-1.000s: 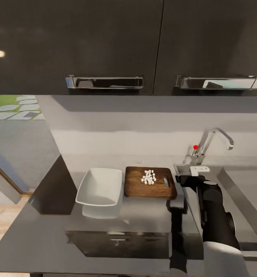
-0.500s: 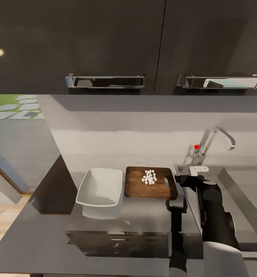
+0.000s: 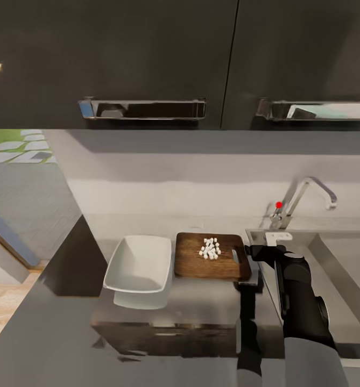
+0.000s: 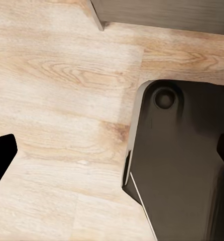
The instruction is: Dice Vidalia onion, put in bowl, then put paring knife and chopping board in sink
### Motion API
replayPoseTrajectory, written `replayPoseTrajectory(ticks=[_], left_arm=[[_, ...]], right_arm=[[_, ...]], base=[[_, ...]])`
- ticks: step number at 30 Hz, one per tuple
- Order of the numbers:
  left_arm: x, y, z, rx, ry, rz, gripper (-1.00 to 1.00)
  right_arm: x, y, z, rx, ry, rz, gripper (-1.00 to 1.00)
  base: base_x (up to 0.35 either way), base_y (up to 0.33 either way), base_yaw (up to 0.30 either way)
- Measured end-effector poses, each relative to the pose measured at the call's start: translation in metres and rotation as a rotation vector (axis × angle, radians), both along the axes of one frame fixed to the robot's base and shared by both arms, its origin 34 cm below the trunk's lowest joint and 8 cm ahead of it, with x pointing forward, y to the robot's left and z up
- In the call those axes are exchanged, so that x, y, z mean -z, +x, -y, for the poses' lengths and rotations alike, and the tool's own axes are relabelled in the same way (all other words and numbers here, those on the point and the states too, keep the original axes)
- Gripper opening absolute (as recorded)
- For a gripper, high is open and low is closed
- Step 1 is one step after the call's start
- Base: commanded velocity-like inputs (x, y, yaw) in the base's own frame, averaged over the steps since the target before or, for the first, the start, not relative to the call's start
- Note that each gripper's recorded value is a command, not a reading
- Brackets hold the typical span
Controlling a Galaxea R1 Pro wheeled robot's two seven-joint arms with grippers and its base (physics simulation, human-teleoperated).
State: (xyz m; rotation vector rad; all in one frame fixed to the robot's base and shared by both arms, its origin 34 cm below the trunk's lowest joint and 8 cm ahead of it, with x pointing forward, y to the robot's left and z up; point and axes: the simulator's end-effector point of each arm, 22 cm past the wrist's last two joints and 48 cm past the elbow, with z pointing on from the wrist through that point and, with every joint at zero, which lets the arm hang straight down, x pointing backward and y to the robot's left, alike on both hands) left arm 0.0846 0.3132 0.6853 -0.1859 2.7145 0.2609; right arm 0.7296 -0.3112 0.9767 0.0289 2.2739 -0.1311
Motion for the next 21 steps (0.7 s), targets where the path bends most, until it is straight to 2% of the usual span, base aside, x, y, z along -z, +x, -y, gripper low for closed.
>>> replayPoseTrajectory(ticks=[21], left_arm=[[-0.001,-0.01,0.0,-0.001,0.0,-0.032,1.0]], right_arm=[[0.027,-0.002,-0.003,-0.005,0.005,-0.047,1.0]], base=[[-0.018,0.024,0.0]])
